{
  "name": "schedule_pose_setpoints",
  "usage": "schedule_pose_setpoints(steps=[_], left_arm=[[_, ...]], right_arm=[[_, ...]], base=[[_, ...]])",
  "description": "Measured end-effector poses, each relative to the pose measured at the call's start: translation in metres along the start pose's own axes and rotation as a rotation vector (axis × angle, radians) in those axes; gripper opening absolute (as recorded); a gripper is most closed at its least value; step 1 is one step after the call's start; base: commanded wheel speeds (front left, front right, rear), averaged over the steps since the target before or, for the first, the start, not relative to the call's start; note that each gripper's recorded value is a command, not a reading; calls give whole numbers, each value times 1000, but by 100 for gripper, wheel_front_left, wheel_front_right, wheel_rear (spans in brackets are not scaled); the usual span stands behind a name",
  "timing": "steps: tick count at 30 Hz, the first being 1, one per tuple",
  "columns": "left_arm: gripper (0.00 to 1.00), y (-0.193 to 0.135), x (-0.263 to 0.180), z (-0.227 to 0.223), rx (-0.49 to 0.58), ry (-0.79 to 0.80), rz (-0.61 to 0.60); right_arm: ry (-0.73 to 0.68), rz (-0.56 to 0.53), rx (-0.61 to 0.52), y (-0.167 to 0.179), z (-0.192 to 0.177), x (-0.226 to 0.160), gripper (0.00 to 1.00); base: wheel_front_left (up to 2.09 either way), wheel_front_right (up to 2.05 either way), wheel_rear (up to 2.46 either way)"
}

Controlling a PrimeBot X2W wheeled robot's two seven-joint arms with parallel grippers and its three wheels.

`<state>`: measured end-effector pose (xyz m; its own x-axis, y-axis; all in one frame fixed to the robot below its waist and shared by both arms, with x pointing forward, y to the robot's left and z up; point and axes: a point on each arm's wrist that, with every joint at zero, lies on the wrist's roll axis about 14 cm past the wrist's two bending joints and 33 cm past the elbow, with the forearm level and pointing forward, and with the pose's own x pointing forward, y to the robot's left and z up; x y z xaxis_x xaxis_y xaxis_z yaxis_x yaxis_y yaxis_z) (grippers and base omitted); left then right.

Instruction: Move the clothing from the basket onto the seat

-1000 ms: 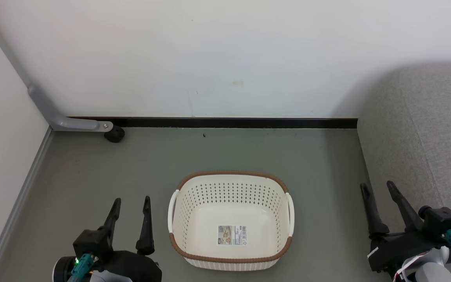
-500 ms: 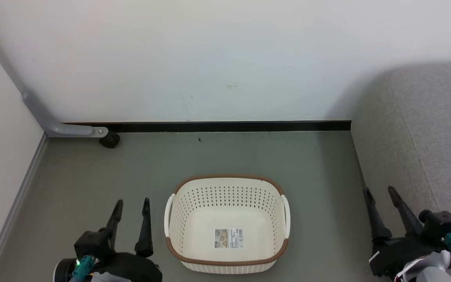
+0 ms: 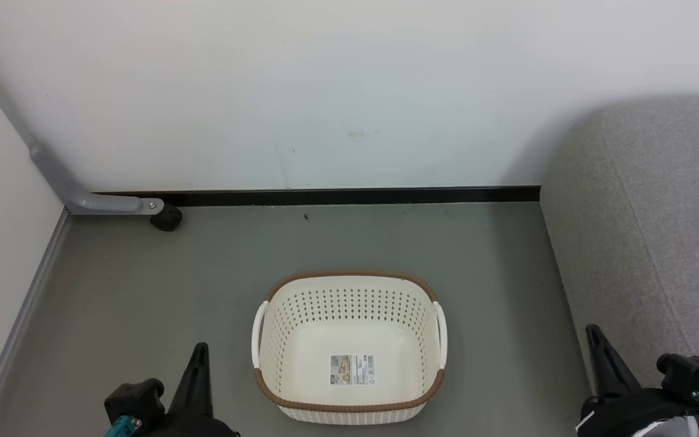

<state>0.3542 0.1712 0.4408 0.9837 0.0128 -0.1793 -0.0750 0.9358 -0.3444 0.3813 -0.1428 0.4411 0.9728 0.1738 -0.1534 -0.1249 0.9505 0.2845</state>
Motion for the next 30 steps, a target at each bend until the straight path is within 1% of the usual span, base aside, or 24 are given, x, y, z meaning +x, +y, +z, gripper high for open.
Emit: schedule_pose_setpoints(steps=[17,20,21,30], left_arm=[[0,7,4,0,-223,35,38],[0,7,5,1,-268,38,37],[0,7,5,1,-268,38,37],[0,7,7,4,-384,44,36]], right_arm=[[-12,-74,254,-15,7,-1,0],[-19,-82,294,-16,10,-1,0],[-19,-82,294,-16,10,-1,0],[-33,-106,424,-22,14,-2,0]], base=[[0,0,0],[0,0,0],[0,0,0],[0,0,0]])
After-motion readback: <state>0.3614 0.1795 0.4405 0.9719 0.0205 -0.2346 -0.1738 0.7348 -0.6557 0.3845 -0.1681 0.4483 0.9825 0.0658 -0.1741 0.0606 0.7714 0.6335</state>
